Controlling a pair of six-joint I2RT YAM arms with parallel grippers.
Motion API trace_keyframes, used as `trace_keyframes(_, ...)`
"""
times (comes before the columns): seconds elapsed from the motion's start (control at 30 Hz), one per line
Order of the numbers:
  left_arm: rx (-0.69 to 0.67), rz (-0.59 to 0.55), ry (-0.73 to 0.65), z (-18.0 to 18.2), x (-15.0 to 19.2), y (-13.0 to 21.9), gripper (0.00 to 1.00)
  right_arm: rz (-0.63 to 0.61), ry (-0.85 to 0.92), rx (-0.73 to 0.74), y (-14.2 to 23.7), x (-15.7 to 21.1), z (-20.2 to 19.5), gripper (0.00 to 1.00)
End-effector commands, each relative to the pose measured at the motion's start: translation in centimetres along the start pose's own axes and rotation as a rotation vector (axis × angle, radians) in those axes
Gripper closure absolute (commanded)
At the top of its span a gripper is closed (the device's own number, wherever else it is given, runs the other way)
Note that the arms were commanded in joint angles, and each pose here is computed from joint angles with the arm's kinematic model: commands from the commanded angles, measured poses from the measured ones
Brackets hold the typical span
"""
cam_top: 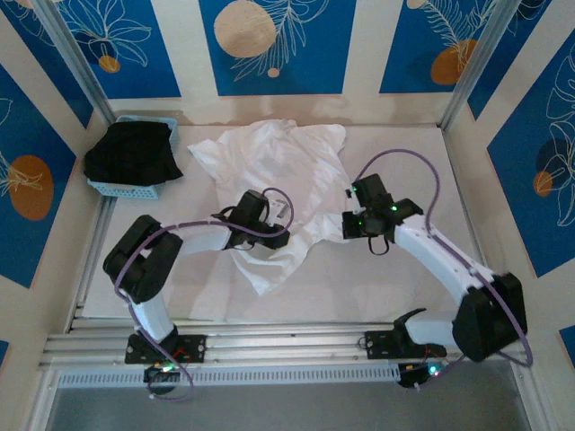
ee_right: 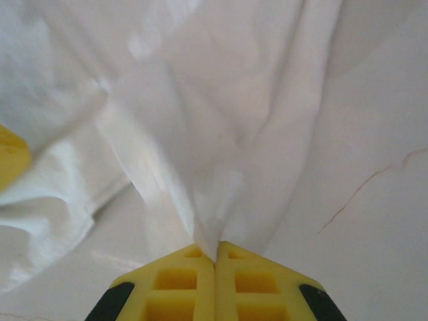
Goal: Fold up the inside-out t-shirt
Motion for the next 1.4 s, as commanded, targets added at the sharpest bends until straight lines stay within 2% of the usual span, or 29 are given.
trace_keyframes(0.0, 0.052, -0.05, -0.059, -1.3, -1.2, 1.7, 0.76, -0.092, 0.068, -0.027, 2.0, -1.1, 0.2, 1.0)
trace_keyframes(0.2, 0.117, -0.164, -0.213, -5.3, -4.3, 3.7, 0.57, -0.168, 0.063, -0.019, 4.2, -2.6, -0.9, 1.0)
trace_keyframes(0.4, 0.122, -0.166, -0.434, -10.8, -5.9, 3.5, 0.4, -0.184, 0.043, -0.099, 5.0, -3.1, 0.1, 1.0)
trace_keyframes(0.6, 0.066, -0.178, -0.485, -12.2, -8.2, 1.2, 0.3, -0.187, 0.01, -0.149, 5.1, -2.7, 0.2, 1.0)
trace_keyframes(0.7, 0.09, -0.179, -0.501, -13.3, -8.9, -0.1, 0.29, -0.196, -0.015, -0.186, 5.5, -2.6, 0.3, 1.0)
trace_keyframes(0.87, 0.056, -0.204, -0.48, -13.2, -10.0, -2.0, 0.29, -0.204, -0.041, -0.221, 5.8, -2.4, 0.3, 1.0)
trace_keyframes(0.97, -0.029, -0.246, -0.453, -12.1, -11.5, -2.3, 0.34, -0.199, -0.049, -0.221, 5.6, -2.2, 0.1, 1.0)
trace_keyframes(1.07, -0.102, -0.258, -0.429, -10.9, -12.3, -2.4, 0.43, -0.197, -0.053, -0.205, 5.7, -2.1, -0.2, 1.0)
trace_keyframes(1.2, -0.157, -0.235, -0.384, -9.0, -12.4, -2.5, 0.51, -0.2, -0.058, -0.145, 5.7, -2.1, -1.2, 1.0)
trace_keyframes(1.37, -0.172, -0.168, -0.365, -7.5, -11.8, -3.4, 0.58, -0.23, -0.053, -0.168, 6.1, -2.3, -0.9, 1.0)
Point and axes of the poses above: each hand's point on the last joint's axis, 136 mm out from that joint toward the fingers, its own y axis back along the fingers, its own z axis along the line the jaws close on, x = y × z, the point moved 3 cm from there along y, back along the fingers, and after that the axes turned 2 degrees about -y, right-handed, at the moved point
